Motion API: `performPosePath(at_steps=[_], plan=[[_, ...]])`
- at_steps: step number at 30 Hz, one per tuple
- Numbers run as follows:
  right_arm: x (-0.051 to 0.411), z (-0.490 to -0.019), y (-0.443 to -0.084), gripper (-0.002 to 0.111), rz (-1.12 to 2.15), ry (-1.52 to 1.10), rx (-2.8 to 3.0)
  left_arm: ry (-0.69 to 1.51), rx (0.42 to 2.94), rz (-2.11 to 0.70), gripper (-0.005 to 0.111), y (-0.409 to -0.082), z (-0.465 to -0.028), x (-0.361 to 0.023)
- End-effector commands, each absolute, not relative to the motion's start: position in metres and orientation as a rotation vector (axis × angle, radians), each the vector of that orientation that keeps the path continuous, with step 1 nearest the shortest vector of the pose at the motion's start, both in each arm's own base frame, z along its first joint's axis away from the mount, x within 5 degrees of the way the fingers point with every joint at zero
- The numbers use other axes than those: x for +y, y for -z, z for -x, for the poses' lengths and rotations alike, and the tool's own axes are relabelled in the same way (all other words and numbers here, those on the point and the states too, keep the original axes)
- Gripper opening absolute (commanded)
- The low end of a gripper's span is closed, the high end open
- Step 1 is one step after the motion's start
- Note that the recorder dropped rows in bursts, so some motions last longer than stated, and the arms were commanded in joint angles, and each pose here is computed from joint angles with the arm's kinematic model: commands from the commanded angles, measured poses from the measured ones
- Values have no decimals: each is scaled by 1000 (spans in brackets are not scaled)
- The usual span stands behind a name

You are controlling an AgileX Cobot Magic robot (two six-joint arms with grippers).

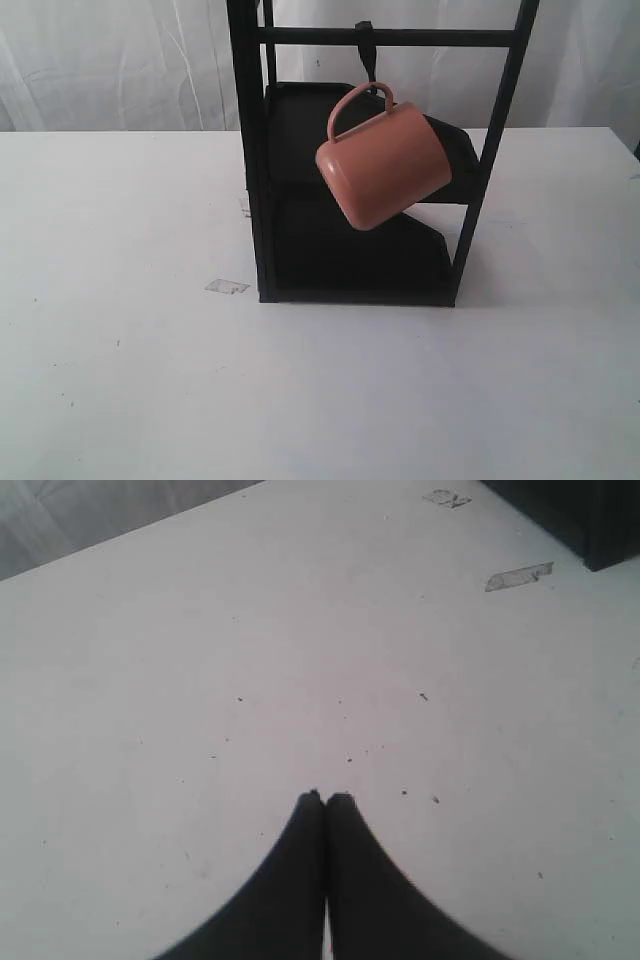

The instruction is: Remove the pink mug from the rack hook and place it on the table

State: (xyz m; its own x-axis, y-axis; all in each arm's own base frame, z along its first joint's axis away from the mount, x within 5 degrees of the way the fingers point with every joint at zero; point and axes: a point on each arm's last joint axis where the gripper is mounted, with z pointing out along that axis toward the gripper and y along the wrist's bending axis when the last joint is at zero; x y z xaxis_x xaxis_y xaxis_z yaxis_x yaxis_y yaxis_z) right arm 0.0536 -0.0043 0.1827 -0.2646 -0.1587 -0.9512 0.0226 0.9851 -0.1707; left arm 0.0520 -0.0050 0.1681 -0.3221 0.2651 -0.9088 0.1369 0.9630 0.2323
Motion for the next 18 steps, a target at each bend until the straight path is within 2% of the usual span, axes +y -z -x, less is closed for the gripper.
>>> performPosePath(at_steps=[1,18], plan=[[-4,-53,-182,0,112,186,1828,-125,1900,-283,0,-167,-52,-5],[-4,-54,-187,0,106,180,1778,-125,1900,-283,0,-167,-52,-5]])
